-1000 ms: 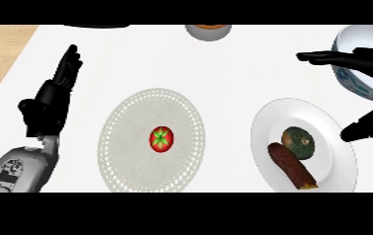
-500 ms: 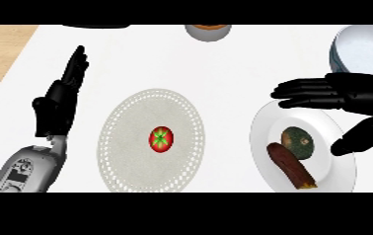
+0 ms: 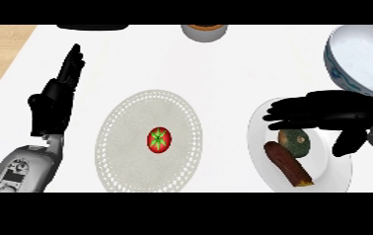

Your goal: Pick the squash from the plate and place it in the bowl

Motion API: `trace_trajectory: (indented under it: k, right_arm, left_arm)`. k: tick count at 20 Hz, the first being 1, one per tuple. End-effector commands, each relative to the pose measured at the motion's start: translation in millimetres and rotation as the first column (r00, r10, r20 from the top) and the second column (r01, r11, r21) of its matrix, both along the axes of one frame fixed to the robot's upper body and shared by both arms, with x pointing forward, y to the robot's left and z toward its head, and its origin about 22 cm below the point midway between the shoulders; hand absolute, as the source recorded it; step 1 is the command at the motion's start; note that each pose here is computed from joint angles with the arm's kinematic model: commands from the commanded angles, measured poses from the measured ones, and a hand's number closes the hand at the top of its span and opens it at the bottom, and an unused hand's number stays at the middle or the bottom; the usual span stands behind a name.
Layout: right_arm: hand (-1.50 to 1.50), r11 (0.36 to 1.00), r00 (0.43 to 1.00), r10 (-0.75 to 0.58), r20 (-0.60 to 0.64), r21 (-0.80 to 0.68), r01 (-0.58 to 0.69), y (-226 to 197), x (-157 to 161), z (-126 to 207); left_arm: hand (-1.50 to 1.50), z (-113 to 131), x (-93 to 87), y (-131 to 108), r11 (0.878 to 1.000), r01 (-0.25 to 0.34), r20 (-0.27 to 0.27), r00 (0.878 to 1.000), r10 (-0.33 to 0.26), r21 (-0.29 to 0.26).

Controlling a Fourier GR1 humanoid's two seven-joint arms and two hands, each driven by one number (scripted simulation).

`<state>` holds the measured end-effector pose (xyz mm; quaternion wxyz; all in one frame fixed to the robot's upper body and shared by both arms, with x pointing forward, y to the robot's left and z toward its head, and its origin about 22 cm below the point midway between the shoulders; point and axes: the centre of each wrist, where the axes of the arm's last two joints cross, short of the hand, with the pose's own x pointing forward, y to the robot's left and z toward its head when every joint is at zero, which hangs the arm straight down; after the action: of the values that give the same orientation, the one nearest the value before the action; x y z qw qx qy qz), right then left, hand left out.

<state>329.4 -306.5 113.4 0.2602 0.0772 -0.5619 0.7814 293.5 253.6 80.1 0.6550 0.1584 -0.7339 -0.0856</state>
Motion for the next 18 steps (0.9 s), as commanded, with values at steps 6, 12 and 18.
trace_trajectory:
  k: [6, 12, 18]
  right_arm:
    - [-1.5, 0.992, 0.99, 0.112, -0.09, -0.042, -0.116, 6.7, 17.1, -48.3]
    - [-1.5, 0.991, 0.988, 0.116, -0.105, -0.051, -0.122, 28.2, 23.8, -73.4]
    - [-1.5, 0.989, 0.986, 0.129, -0.108, -0.055, -0.135, 28.9, 31.3, -81.0]
  left_arm:
    - [0.0, -7.5, 4.6, 26.2, 0.999, -0.043, -0.009, 0.999, 0.043, 0.01]
    - [0.0, -0.2, -6.0, -5.4, 1.0, -0.009, -0.013, 1.0, 0.009, -0.008]
    - [0.0, 5.9, -6.9, 17.3, 1.0, -0.027, 0.001, 1.0, 0.027, 0.009]
